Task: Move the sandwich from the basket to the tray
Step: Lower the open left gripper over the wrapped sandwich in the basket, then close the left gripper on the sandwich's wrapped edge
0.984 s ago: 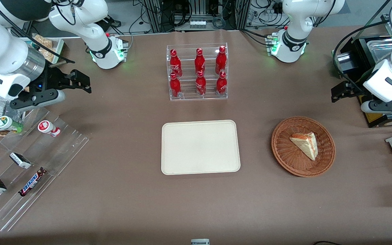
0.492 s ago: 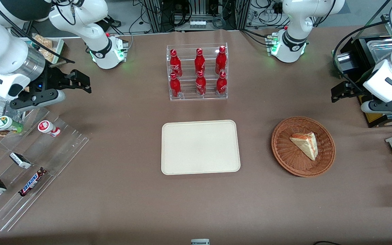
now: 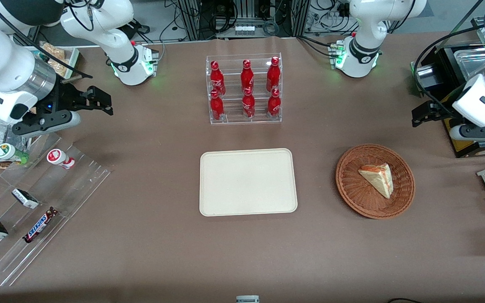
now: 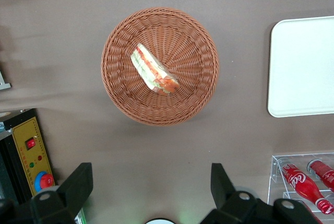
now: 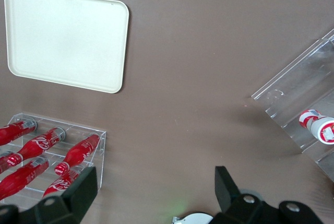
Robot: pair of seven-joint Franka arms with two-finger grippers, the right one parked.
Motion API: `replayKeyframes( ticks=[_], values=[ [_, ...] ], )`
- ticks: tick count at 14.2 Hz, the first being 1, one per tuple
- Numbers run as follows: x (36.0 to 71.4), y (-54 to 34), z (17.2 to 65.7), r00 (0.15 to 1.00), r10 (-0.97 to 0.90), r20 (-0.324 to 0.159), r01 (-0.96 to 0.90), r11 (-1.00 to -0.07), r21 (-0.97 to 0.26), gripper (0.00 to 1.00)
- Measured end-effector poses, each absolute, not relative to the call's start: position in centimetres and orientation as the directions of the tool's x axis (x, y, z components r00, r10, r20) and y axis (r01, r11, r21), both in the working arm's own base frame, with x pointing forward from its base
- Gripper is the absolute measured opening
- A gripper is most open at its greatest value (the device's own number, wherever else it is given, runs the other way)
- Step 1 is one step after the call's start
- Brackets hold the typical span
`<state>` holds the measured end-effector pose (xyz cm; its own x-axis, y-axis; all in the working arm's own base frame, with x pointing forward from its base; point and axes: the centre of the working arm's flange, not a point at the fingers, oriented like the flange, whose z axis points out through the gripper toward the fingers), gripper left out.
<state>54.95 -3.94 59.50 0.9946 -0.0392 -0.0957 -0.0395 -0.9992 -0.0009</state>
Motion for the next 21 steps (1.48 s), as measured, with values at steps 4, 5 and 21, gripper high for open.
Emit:
replayKeyframes(
  ticks=[4, 5, 21],
  values=[
    [55.5, -3.9, 56.7, 0.992, -0.034, -0.121, -0.035, -0.999, -0.002, 1.0],
    [55.8, -3.9, 55.4, 0.991, -0.033, -0.126, -0.034, -0.999, -0.002, 1.0],
    [57.3, -1.4, 31.0, 0.895, 0.445, -0.012, 0.445, -0.895, -0.034, 1.0]
  ],
)
